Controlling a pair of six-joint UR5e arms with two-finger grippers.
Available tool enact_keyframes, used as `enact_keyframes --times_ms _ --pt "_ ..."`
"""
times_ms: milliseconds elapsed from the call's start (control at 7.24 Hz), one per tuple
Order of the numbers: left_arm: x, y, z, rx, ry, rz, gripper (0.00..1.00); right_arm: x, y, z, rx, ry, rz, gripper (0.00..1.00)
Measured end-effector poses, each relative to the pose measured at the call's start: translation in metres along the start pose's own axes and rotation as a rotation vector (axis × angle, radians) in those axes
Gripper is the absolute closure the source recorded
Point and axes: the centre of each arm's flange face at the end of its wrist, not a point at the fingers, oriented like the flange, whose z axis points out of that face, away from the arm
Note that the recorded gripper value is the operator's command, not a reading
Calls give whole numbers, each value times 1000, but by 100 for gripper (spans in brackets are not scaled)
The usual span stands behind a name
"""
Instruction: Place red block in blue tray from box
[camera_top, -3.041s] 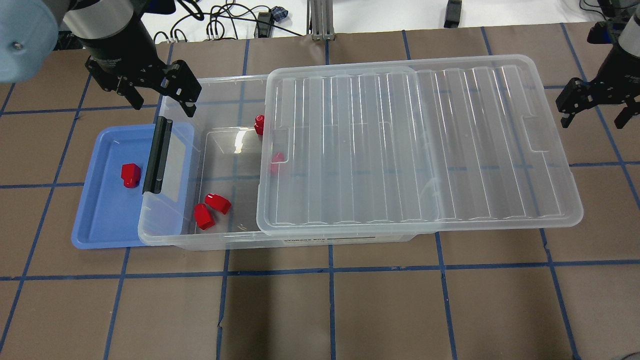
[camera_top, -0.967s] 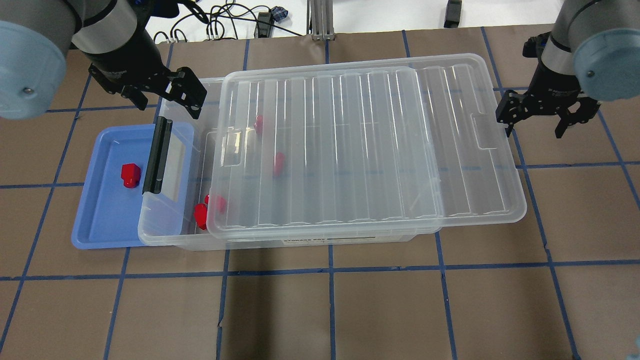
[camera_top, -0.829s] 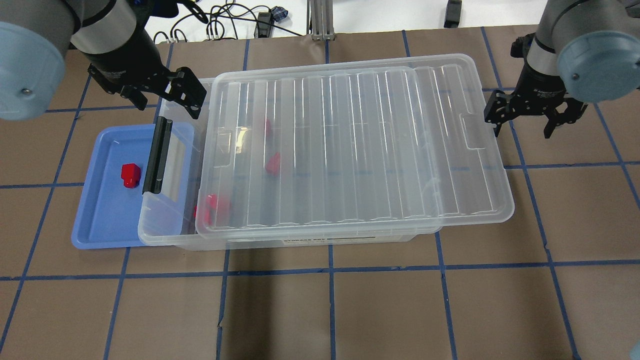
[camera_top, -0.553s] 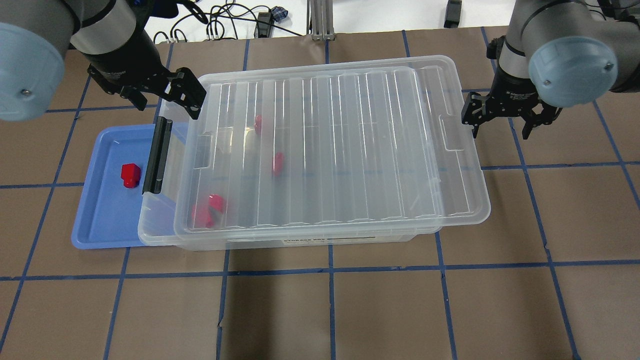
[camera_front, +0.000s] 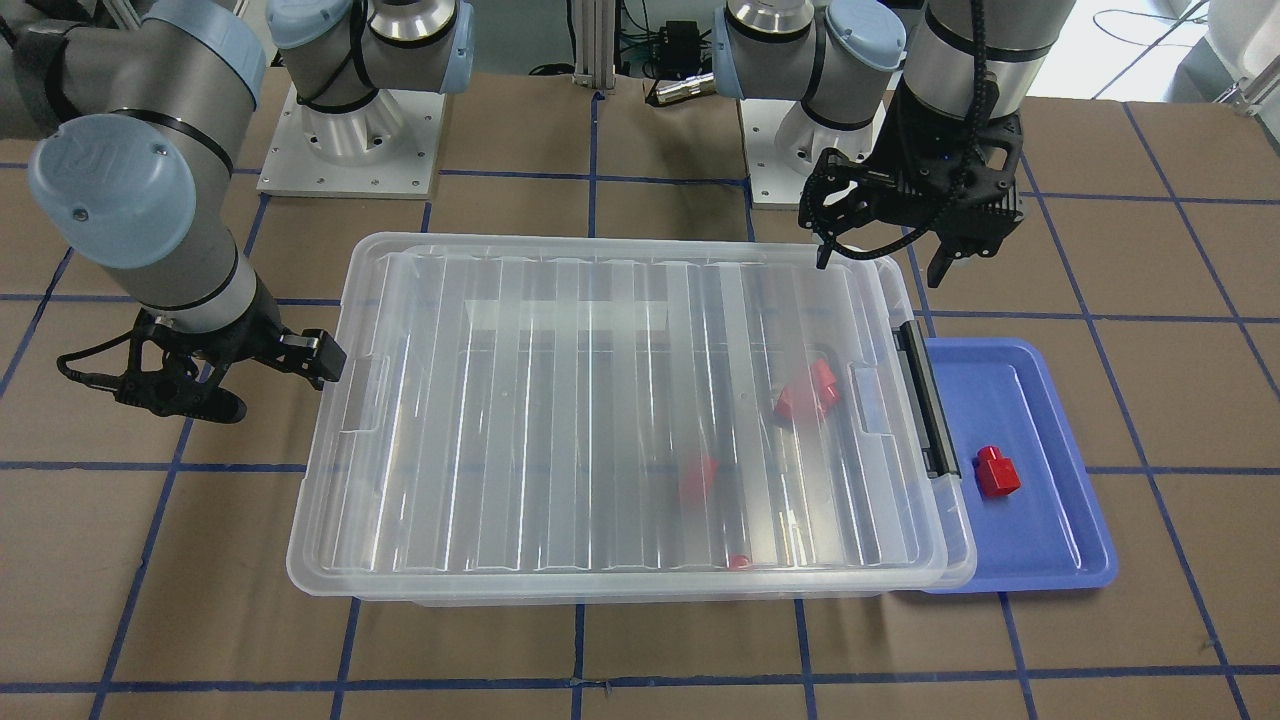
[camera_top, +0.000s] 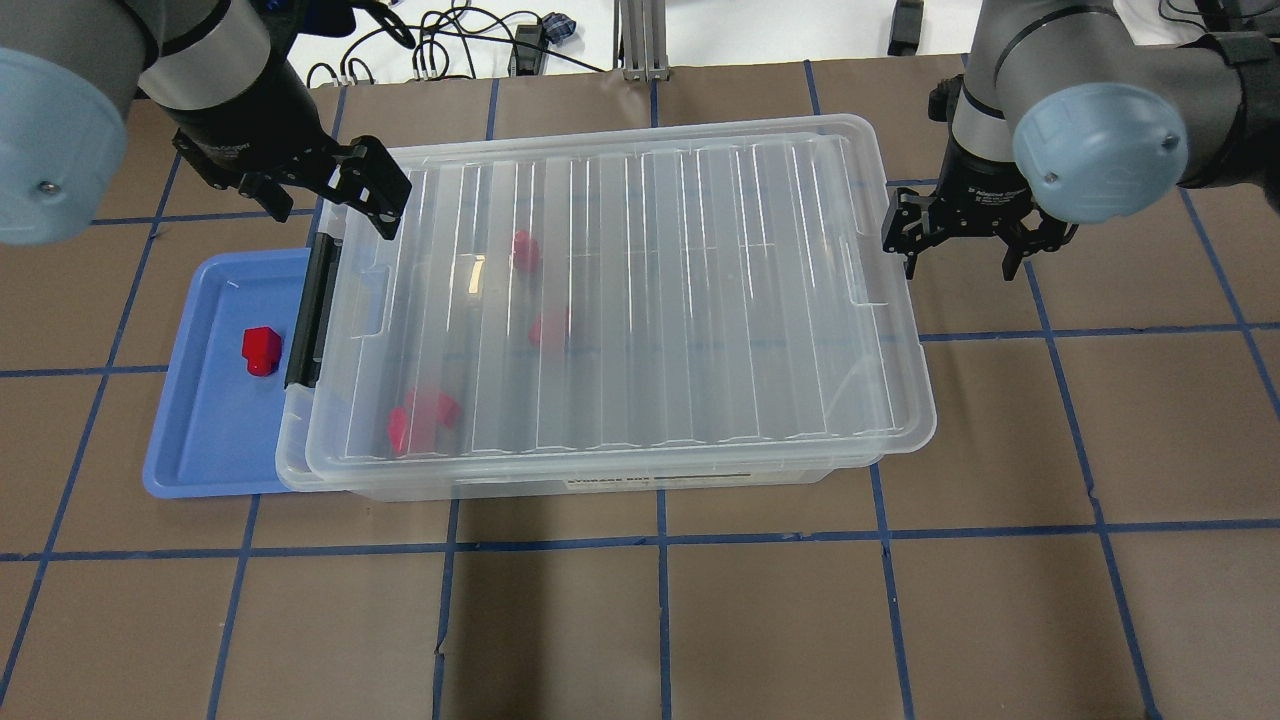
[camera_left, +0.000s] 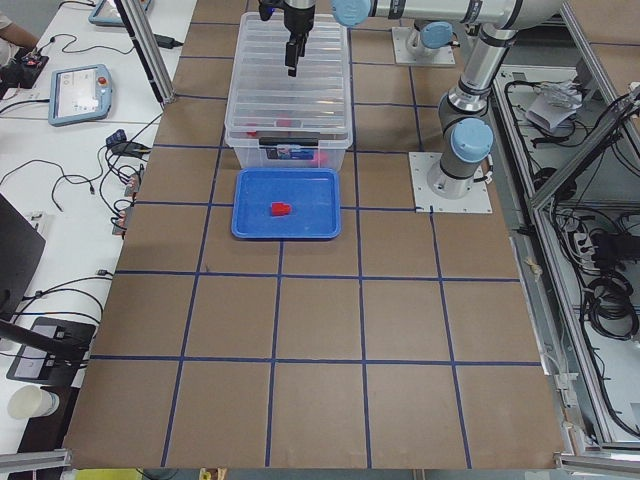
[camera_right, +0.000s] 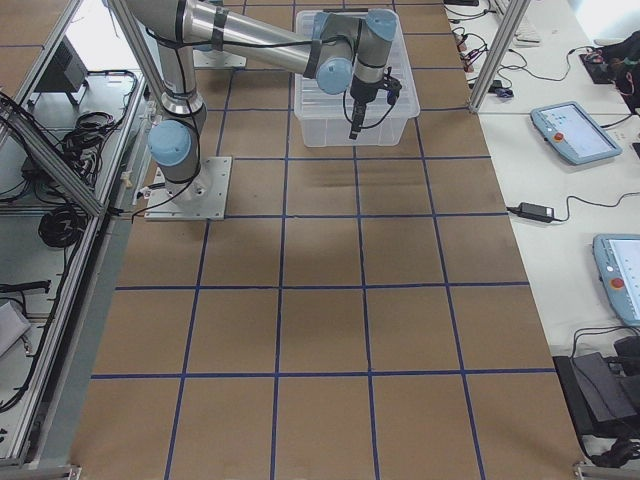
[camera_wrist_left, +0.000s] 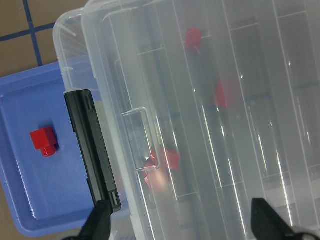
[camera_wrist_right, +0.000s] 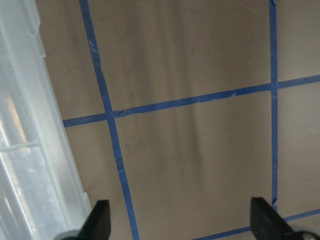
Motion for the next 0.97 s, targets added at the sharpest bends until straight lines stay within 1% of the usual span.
enact_keyframes --times_ms 276,415,553,829,967 --pt "1 7 -6 -18 2 -1 0 -1 1 -2 3 -5 -1 0" --pt "2 10 -7 -24 4 -2 0 0 0 -8 12 -11 2 0" --pt "2 11 -6 -28 7 -4 0 4 0 -23 41 -15 6 0" --pt "1 10 -7 -19 7 -23 0 15 2 -65 120 -18 16 0" --pt "0 10 -8 -17 5 -38 0 16 12 -82 149 -35 16 0"
